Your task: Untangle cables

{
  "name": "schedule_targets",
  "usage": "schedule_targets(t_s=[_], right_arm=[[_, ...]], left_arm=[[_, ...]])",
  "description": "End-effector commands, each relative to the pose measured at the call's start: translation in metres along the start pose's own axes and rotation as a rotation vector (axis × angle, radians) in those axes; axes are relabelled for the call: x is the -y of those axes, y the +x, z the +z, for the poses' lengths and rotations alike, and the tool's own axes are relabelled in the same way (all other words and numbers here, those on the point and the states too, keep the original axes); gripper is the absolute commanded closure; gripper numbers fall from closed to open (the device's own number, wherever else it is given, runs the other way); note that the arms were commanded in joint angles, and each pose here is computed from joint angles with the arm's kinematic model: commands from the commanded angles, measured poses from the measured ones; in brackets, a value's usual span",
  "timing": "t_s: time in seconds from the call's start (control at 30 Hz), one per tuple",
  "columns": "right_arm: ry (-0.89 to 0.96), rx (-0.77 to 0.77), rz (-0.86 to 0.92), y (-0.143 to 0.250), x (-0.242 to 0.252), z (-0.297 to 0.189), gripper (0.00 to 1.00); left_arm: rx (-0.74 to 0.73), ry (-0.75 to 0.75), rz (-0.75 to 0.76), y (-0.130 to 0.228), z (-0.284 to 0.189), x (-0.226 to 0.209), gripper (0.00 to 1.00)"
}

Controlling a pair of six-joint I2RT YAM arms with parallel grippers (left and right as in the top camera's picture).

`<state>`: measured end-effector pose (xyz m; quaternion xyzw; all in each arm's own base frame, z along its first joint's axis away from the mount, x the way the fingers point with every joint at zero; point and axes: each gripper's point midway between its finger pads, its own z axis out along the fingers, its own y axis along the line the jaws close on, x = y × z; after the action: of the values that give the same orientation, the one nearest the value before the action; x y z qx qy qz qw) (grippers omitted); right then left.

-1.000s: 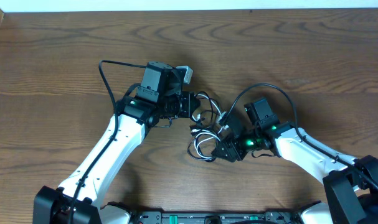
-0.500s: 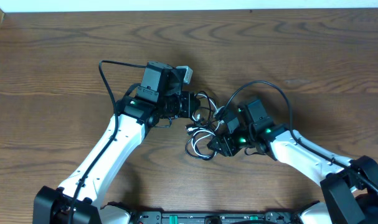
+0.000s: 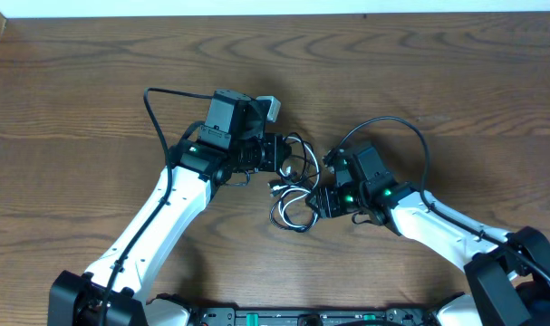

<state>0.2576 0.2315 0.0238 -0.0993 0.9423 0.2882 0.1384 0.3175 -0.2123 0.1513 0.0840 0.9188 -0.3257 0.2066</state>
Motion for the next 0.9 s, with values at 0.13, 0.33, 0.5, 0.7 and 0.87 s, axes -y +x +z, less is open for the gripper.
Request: schedule_targets(t_s=[0.13,0.33,0.5,0.7,0.87], right_arm=[[-0.119,-0.092,0.093,0.017,-0.013,0.026,0.47],[-0.26,-0.141,0.08,0.023,-0.03,0.037,0.94],[-0.265,-0.143,0.079,0.023,-0.031,0.037,0.99],[-0.452,-0.164,-0.052,0.025,-0.058,0.015,0.99],[-0.497,-0.077,-0.17,0.01,-0.078,-0.011,0.99]], left_arm=[[-0.011,0.037,-0.014,0.002,-0.001,0.007,0.92],[-0.01,0.035,-0.014,0.002,-0.001,0.007,0.92],[-0.005,0.023,-0.014,0.001,-0.001,0.005,0.92],[0.081,-0.192,-0.03,-0.013,-0.005,-0.032,0.92],[0.16,-0.387,-0.078,-0.025,-0.013,-0.067,0.92]])
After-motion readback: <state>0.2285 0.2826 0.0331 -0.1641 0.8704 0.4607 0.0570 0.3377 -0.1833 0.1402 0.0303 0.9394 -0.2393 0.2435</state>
